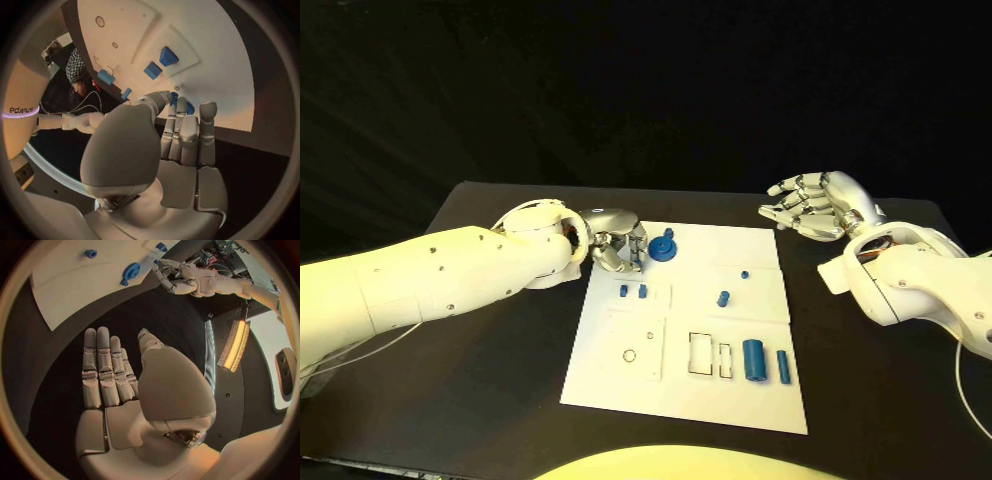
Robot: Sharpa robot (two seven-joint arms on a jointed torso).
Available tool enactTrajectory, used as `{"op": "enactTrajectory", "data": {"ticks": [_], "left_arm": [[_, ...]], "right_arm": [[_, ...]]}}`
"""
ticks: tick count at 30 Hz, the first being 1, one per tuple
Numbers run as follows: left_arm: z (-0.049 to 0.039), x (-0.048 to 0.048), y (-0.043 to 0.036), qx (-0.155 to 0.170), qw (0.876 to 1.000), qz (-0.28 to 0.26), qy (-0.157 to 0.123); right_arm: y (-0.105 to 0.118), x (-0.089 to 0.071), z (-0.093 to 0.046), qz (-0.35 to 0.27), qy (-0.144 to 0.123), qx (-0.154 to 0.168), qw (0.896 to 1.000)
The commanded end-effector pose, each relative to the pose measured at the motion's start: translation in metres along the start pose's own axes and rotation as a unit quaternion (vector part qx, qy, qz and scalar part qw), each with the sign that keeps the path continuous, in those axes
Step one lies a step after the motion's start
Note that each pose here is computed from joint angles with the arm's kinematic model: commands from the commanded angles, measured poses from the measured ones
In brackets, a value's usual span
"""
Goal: Assemble the parts on the task board
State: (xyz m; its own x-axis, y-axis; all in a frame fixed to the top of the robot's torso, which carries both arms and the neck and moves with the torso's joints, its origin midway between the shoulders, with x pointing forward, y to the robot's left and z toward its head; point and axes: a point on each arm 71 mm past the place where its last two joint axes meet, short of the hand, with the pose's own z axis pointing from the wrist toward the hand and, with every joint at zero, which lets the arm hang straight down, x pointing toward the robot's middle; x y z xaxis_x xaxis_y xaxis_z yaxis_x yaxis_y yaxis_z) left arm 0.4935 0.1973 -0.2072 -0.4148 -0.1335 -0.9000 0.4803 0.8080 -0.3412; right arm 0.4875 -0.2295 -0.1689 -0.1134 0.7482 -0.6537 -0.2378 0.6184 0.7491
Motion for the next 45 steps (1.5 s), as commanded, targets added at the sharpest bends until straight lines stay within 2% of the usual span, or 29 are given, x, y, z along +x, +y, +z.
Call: {"op": "enactTrajectory", "data": {"ticks": [1,14,45], "left_arm": [[0.0015,0.0012,-0.0013,0.000,1.000,0.003,0.011],[0.0069,0.0040,-0.0018,-0.001,1.000,0.010,0.018],[0.0099,0.0105,-0.0004,-0.007,0.999,0.016,0.040]], "right_arm": [[0.0012,0.0013,-0.0002,0.000,0.007,-0.008,1.000],[0.0011,0.0012,-0.0006,0.000,0.007,-0.008,1.000],[0.0014,0.0016,-0.0006,0.001,0.007,-0.009,1.000]]}}
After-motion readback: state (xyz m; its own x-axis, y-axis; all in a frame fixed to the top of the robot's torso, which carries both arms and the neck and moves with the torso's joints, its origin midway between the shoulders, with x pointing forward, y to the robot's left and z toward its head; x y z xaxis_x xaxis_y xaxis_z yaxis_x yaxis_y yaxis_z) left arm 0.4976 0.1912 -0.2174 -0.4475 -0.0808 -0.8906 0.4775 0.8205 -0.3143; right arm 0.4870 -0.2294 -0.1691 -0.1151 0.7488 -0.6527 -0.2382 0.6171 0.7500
